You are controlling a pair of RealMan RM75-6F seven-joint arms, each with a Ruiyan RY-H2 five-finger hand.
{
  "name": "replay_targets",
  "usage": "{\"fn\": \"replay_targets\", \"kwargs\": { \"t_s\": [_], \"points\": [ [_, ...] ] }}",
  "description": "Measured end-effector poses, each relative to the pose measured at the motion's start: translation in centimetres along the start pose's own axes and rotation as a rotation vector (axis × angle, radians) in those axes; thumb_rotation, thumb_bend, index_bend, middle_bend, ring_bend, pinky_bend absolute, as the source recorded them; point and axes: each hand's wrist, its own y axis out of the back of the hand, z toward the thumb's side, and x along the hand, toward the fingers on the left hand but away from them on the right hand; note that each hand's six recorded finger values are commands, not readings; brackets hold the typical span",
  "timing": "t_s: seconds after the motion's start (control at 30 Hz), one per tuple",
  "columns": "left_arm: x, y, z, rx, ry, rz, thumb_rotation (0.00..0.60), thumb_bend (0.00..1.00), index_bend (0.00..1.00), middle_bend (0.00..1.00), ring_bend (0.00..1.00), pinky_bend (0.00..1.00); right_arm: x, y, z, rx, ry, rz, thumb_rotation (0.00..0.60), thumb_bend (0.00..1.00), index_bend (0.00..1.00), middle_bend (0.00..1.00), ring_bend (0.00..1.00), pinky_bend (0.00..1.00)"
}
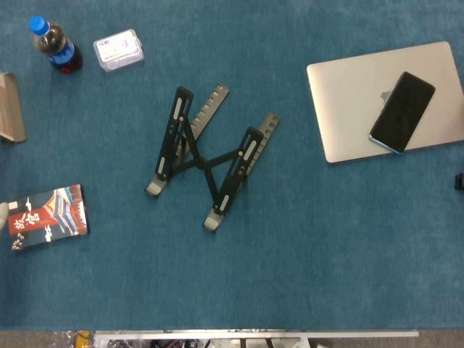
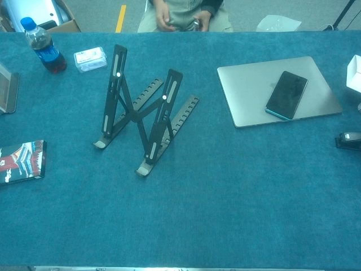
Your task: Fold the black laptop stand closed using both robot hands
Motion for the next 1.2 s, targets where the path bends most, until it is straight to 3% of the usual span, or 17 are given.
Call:
{"fn": "replay_targets", "kwargs": {
  "t_s": [0.57, 0.87, 1.2],
  "points": [
    [0.1, -0.3, -0.1, 0.000, -0.003, -0.020, 0.600, 0.28, 0.04, 0.07, 0.00, 0.04, -0.6, -0.5, 0.9, -0.062, 0.042, 0.033, 0.600, 0.15, 0.12, 0.11, 0.00, 0.03],
    [0.1, -0.2, -0.3, 0.005, 0.002, -0.024, 0.600, 0.28, 0.04, 0.07, 0.00, 0.04, -2.6, -1.3, 3.5, -0.300, 0.142, 0.134, 0.600, 0.14, 0.12, 0.11, 0.00, 0.03],
    [0.1, -0.1, -0.2, 0.008, -0.007, -0.030, 0.600, 0.28, 0.04, 0.07, 0.00, 0.04, -5.2, -2.2, 8.6, -0.706, 0.260, 0.307, 0.600, 0.14, 0.06, 0.07, 0.00, 0.03]
  ]
}}
